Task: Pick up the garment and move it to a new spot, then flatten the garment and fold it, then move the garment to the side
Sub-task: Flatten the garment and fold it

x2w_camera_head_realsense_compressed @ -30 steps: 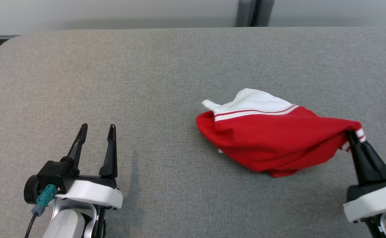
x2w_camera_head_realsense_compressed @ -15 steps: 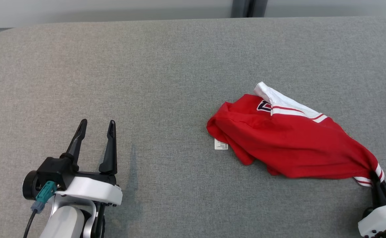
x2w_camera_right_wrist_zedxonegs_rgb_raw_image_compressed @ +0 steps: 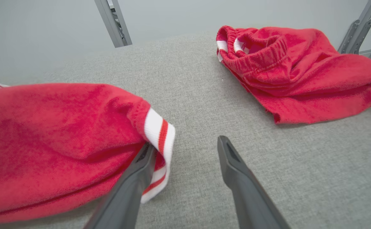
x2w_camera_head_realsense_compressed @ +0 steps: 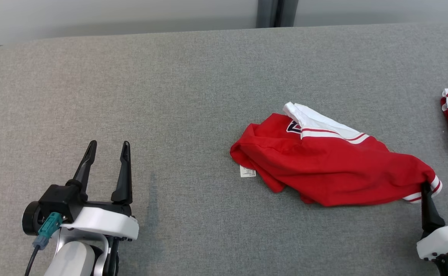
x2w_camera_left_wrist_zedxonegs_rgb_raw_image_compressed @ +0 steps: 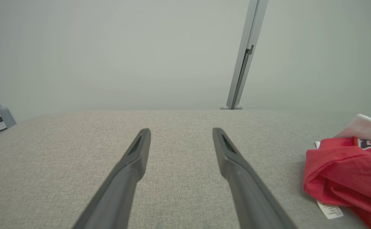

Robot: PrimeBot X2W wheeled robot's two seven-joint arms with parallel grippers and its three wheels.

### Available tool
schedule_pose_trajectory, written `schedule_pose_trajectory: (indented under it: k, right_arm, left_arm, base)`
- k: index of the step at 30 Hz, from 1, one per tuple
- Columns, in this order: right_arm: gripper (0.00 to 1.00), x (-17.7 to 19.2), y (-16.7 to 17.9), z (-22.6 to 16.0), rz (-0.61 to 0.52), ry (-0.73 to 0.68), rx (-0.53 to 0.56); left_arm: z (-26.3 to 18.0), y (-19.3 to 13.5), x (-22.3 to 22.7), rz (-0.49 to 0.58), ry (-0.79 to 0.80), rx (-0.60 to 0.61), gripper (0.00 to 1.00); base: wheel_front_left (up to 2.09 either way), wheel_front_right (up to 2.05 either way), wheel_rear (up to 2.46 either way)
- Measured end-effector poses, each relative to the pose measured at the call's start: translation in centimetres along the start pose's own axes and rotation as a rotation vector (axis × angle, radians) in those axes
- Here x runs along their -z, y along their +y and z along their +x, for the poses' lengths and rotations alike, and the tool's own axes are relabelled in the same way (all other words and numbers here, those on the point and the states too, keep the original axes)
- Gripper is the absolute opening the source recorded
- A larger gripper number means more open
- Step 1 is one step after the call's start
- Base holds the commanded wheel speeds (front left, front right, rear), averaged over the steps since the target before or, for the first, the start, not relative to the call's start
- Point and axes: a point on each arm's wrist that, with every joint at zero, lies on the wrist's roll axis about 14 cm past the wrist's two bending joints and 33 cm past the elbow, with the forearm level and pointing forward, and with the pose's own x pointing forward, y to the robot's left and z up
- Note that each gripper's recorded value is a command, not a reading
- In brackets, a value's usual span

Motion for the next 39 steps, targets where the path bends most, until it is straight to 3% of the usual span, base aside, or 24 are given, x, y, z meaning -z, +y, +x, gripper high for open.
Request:
schedule_pose_trajectory:
  k: [7,15,21,39]
  right_arm:
    - [1.0,-5.7,0.0,-0.9,-0.049,-0.17,-0.007]
    - [1.0,-10.6,4.6,-2.6,-0.08,-0.296,-0.122]
    - [1.0,-12.0,8.5,-4.7,-0.106,-0.33,-0.227]
    - [1.0,-11.7,9.7,-6.3,-0.129,-0.309,-0.258]
  left_arm:
    - [-0.6,-0.3,-0.6,-0.002,-0.012,0.003,1.0]
    - [-1.7,-0.5,-1.3,-0.013,-0.028,-0.001,1.0]
    - [-3.3,0.1,-1.6,-0.011,-0.027,-0.027,1.0]
    - [-5.1,-0.3,-0.8,-0.02,0.018,-0.019,1.0]
  base:
    - [0.0,0.0,0.0]
    - [0.0,0.0,0.0]
    - [0.0,0.0,0.0]
    - [0.0,0.0,0.0]
